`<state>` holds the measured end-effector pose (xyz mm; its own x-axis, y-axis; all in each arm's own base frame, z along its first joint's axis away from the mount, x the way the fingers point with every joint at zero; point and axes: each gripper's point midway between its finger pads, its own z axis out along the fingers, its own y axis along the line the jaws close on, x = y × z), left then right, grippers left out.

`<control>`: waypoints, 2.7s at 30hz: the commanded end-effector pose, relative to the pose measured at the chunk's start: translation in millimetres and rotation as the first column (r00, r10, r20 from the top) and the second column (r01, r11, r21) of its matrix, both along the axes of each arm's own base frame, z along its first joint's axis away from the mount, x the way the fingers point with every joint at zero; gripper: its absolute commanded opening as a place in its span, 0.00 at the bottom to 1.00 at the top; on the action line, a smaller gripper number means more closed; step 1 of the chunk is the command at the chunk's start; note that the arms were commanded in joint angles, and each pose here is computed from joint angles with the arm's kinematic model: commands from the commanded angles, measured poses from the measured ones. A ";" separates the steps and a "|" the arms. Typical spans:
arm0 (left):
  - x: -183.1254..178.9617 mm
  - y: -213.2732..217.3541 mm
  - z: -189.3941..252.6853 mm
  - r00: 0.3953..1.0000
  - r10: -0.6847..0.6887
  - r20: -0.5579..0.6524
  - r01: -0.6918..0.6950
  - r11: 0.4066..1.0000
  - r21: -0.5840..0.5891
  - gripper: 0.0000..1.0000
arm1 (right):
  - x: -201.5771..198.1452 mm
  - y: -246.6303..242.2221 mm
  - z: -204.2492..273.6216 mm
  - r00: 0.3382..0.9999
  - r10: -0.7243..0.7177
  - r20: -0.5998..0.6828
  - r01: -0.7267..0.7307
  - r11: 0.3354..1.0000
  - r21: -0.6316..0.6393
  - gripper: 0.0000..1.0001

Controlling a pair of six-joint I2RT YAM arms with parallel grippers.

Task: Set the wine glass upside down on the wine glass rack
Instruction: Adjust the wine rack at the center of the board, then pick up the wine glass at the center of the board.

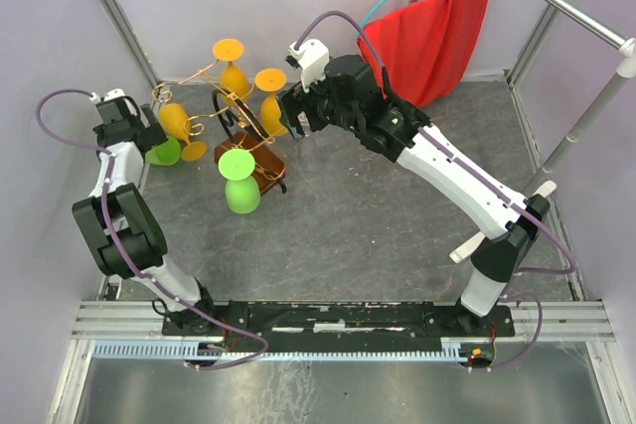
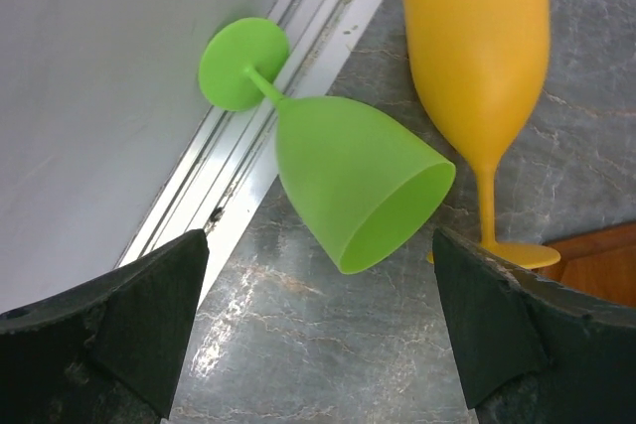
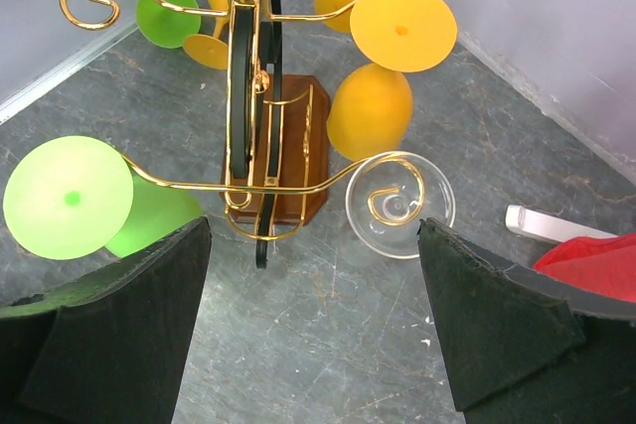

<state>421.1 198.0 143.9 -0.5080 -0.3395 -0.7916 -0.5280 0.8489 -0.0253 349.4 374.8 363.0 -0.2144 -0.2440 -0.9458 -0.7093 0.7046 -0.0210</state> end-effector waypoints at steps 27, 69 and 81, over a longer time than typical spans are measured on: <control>7.9 7.1 -46.7 0.989 0.002 -0.150 0.024 0.985 0.172 0.38 | 17.3 -5.9 5.7 0.998 -0.025 0.056 0.026 1.000 -0.017 0.93; -134.5 -47.1 94.5 0.993 0.091 0.076 -0.101 0.986 0.135 0.03 | 4.7 -19.0 14.1 0.998 -0.005 0.070 0.008 0.999 -0.035 0.93; -158.9 -64.8 199.8 0.955 0.060 0.289 -0.106 0.983 0.147 0.03 | -4.8 -24.0 21.7 0.998 0.008 0.068 -0.007 1.000 -0.020 0.93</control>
